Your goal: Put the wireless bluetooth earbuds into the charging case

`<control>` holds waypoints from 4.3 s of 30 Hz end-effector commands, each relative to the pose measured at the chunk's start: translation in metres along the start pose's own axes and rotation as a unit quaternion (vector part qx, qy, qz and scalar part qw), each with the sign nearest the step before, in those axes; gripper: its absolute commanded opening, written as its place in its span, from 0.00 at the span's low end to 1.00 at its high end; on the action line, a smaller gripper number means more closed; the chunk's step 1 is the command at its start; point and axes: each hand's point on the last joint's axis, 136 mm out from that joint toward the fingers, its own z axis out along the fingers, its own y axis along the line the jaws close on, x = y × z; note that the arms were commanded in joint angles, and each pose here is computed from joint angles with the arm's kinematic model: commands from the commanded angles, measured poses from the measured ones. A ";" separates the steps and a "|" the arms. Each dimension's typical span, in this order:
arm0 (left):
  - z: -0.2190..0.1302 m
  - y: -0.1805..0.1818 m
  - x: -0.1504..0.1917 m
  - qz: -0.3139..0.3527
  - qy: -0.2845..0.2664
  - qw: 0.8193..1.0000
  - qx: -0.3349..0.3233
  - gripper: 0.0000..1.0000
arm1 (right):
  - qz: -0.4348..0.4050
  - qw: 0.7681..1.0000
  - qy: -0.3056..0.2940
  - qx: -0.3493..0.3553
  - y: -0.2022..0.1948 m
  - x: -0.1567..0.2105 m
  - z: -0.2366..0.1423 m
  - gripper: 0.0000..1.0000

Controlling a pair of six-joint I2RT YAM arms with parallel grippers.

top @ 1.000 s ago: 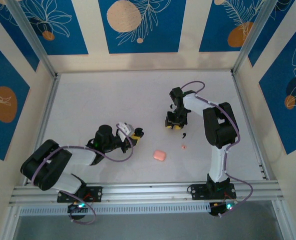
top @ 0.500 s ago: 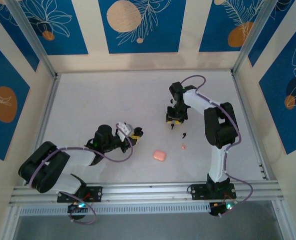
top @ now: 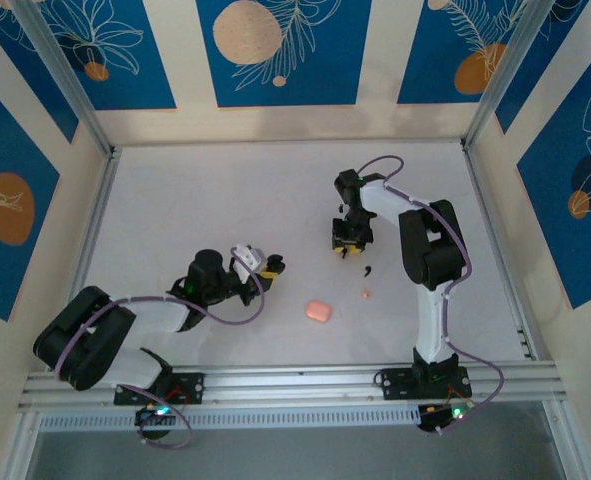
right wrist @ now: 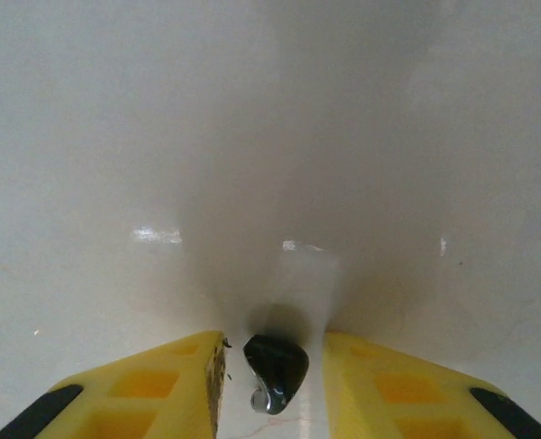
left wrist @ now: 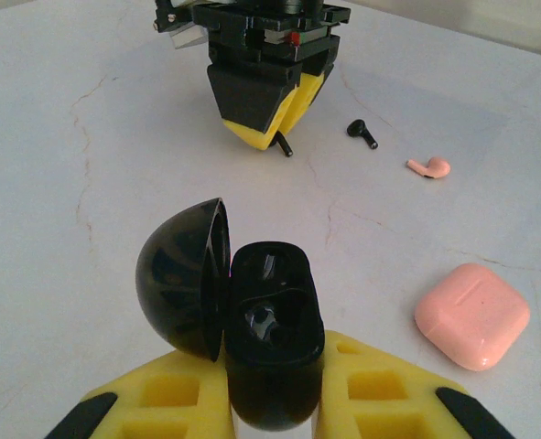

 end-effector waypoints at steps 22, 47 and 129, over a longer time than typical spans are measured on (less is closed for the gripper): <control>0.002 0.003 -0.001 0.020 0.011 1.000 0.002 0.20 | -0.020 0.998 -0.058 -0.017 0.010 0.001 -0.014 0.23; 0.049 -0.010 -0.013 -0.007 -0.043 0.996 0.074 0.18 | -0.255 0.912 -0.301 -0.110 0.081 0.033 -0.108 0.23; 0.041 -0.030 -0.049 -0.018 -0.126 0.982 0.137 0.19 | -0.544 0.773 -0.282 -0.162 0.165 0.116 -0.125 0.40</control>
